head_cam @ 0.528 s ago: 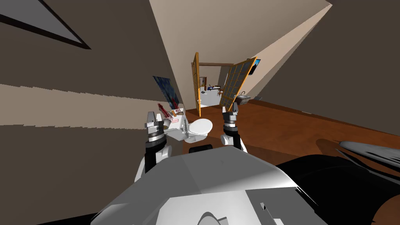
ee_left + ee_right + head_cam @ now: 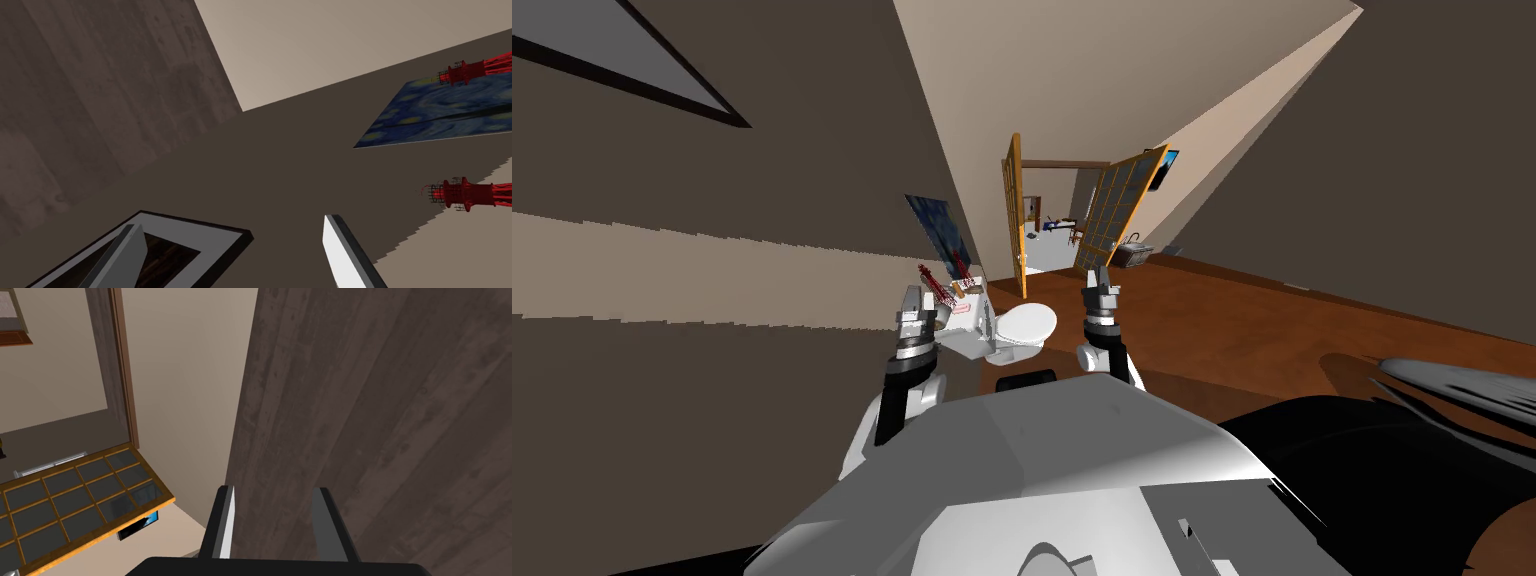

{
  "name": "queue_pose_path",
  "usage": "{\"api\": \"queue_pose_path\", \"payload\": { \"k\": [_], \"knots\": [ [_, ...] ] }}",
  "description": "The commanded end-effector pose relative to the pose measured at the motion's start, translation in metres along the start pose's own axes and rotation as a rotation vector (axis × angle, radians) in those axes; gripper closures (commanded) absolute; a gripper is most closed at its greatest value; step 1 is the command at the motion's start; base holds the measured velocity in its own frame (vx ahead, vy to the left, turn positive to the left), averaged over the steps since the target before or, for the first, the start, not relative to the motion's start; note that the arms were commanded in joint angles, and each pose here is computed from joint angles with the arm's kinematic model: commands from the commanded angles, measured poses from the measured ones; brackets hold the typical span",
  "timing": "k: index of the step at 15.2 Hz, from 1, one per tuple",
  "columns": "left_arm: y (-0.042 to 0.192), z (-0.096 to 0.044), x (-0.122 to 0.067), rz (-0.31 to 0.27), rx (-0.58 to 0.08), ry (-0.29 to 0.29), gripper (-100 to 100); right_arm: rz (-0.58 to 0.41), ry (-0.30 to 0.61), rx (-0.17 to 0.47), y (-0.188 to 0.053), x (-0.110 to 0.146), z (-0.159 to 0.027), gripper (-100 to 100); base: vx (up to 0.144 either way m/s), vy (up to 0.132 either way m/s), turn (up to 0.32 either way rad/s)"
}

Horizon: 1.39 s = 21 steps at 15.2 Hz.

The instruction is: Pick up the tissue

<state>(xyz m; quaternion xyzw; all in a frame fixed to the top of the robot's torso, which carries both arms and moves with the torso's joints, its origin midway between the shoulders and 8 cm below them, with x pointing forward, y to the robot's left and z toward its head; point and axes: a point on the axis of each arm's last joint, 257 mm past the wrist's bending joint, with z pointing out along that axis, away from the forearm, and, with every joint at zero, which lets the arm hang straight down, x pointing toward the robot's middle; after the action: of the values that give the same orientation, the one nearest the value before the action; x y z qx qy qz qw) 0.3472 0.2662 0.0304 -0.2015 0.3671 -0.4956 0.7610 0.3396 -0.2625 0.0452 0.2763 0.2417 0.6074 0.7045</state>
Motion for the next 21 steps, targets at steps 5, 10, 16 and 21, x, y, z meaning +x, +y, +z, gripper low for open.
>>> {"api": "queue_pose_path", "payload": {
  "k": [5,10,16,21],
  "knots": [
    [0.039,-0.006,0.011,0.004,-0.120,0.065,-100,0.000,0.000,0.000,0.000,0.000,0.000,0,-0.030,0.049,-0.014],
    [0.071,-0.014,0.016,-0.006,-0.223,0.085,-100,0.000,0.000,0.000,0.000,0.000,0.000,0,-0.027,0.047,-0.014],
    [0.103,-0.025,0.020,-0.025,-0.334,0.093,-100,0.000,0.000,0.000,0.000,0.000,0.000,0,-0.020,0.039,-0.013],
    [0.134,-0.039,0.025,-0.050,-0.446,0.091,-100,0.000,0.000,0.000,0.000,0.000,0.000,0,-0.018,0.036,-0.013]
  ]
}}
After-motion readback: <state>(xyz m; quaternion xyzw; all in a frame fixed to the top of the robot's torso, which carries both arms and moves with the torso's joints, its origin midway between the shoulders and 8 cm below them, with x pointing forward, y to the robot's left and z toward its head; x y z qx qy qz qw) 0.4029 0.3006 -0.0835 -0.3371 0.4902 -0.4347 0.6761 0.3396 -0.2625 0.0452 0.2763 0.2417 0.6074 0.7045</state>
